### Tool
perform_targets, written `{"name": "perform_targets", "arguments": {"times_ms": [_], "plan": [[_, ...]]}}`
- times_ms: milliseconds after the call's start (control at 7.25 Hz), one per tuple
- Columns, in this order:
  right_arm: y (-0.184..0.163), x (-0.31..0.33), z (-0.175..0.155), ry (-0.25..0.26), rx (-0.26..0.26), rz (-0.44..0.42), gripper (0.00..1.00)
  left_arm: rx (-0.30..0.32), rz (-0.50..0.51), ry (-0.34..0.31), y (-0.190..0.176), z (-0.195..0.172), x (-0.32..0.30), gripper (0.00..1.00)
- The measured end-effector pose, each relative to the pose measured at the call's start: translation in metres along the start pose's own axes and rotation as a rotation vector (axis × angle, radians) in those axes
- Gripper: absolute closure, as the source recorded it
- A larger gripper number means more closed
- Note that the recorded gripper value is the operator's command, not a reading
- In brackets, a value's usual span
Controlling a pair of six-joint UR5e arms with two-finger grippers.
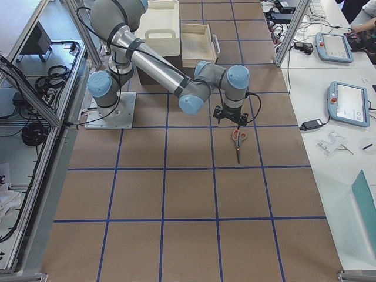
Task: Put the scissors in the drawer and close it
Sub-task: 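Move the right gripper outward over the orange-and-grey scissors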
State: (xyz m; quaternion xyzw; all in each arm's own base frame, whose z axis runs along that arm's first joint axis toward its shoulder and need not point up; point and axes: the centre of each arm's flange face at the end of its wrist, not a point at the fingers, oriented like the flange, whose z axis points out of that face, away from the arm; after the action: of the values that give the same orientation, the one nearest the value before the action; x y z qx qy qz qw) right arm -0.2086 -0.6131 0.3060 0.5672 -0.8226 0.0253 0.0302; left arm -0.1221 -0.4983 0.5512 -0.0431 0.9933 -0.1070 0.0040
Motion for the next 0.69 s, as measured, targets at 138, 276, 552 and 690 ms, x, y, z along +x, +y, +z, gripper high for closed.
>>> {"name": "perform_targets", "arguments": {"times_ms": [138,276,552,690], "plan": [[0.004,0.009,0.016,0.014,-0.001,-0.047,0.04,0.000,0.000,0.000,0.000,0.000,0.000,0.00],[0.007,0.016,0.036,0.022,-0.002,-0.091,0.04,0.000,0.001,0.000,0.000,0.000,0.000,0.00],[0.007,0.022,0.064,0.019,0.017,-0.140,0.04,0.000,0.001,-0.001,0.000,0.000,0.000,0.00],[0.007,0.025,0.074,0.021,0.027,-0.167,0.04,0.000,0.001,-0.001,0.000,0.000,0.000,0.00]]}}
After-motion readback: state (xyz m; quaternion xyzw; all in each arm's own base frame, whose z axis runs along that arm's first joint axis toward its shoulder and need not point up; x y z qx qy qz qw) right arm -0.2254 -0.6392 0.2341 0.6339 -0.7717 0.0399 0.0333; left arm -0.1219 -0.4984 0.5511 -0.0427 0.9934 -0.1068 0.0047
